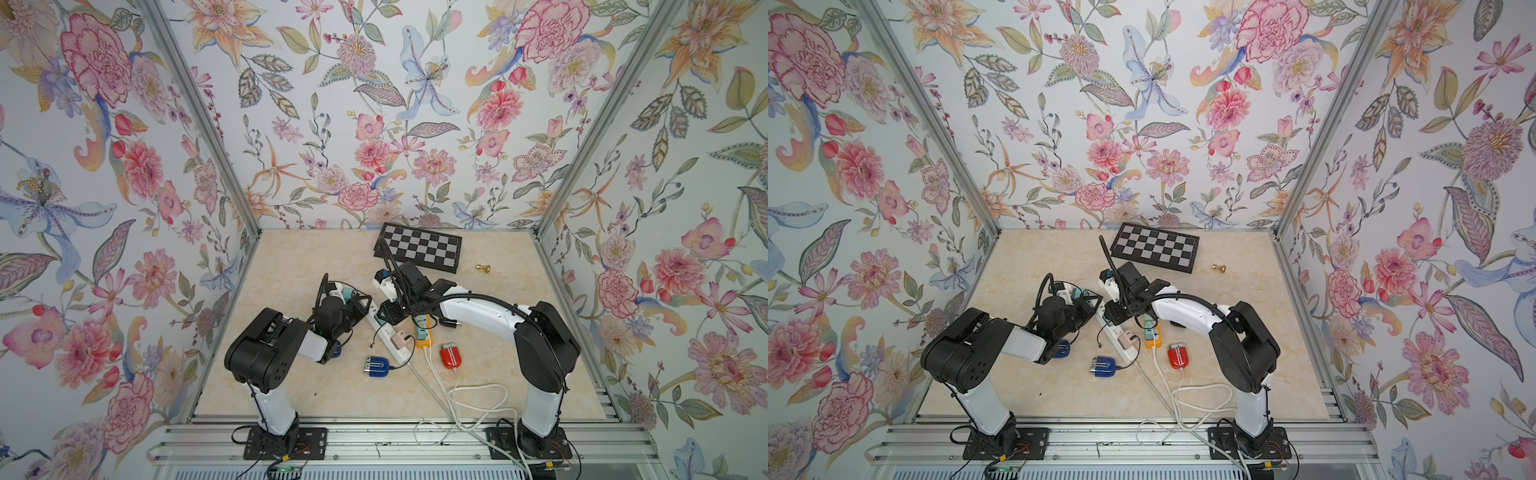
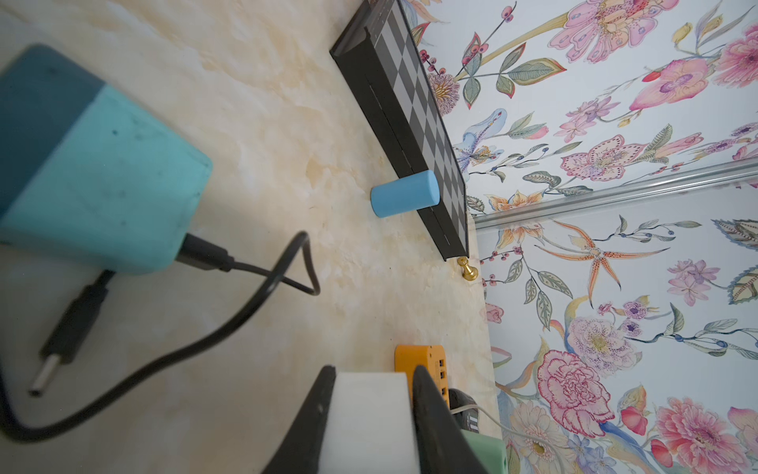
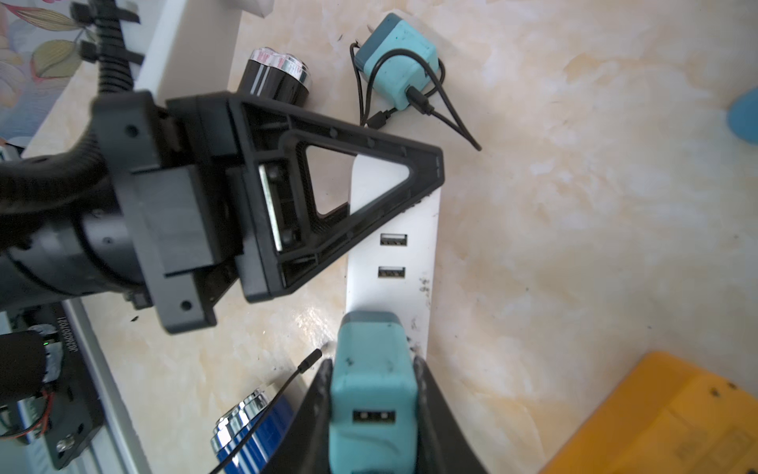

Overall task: Unplug the electric shaver
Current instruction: Remove the plug from the socket.

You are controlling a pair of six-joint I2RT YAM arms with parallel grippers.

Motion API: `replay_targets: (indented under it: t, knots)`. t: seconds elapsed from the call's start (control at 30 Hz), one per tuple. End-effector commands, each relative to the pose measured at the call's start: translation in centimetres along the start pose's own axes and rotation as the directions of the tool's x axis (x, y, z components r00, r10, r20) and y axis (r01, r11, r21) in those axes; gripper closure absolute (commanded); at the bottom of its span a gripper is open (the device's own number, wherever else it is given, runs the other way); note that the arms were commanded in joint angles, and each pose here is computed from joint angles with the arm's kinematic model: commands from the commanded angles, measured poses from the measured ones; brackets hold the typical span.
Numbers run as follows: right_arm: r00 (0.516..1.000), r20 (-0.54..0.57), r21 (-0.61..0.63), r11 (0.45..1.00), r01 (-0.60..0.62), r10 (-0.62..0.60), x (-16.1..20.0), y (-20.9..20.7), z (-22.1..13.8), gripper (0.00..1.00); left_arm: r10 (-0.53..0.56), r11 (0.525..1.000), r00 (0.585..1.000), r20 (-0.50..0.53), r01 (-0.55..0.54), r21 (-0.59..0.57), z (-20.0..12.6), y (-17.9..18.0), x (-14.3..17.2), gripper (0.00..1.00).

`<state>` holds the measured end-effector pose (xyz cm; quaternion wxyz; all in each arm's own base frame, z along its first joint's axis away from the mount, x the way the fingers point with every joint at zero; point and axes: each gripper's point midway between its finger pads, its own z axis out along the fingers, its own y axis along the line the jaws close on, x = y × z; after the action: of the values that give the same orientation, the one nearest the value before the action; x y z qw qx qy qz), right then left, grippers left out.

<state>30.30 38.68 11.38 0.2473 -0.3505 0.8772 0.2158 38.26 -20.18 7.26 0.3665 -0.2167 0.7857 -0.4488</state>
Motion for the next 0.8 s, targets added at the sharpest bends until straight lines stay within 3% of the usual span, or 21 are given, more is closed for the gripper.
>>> replay_targets:
  t: [0.0, 0.17, 0.33, 0.5, 0.67, 0.77]
  knots:
    - [0.974, 0.176, 0.190, 0.976, 0.109, -0.143, -4.8, -0.1, -3.1, 1.00, 0.082, 0.991, 0.995, -0.048, -0.087, -0.100, 0.4, 2.7, 1.4, 1.00]
    - [0.973, 0.184, 0.167, 0.980, 0.106, -0.136, -5.0, -0.1, -3.5, 1.00, 0.095, 0.990, 0.994, -0.060, -0.100, -0.097, 0.6, 2.5, 1.4, 1.00]
    - [0.981, 0.186, -0.027, 0.999, -0.041, 0.045, -5.1, -1.5, -4.1, 1.00, 0.106, 0.989, 0.992, -0.062, -0.112, -0.092, 0.4, 2.5, 1.5, 1.00]
    - [0.972, 0.140, -0.220, 0.963, -0.155, 0.189, -4.6, -2.7, -3.7, 1.00, 0.106, 0.991, 0.993, -0.056, -0.110, -0.072, 0.1, 2.2, 1.5, 1.00]
    - [0.971, 0.149, -0.181, 0.970, -0.159, 0.187, -4.7, -2.8, -3.4, 1.00, 0.106, 0.991, 0.993, -0.048, -0.110, -0.082, 0.1, 2.4, 1.3, 1.00]
    - [0.978, 0.208, -0.039, 0.999, -0.024, 0.031, -5.5, -1.1, -4.3, 1.00, 0.098, 0.990, 0.994, -0.049, -0.103, -0.093, 0.1, 2.7, 1.4, 1.00]
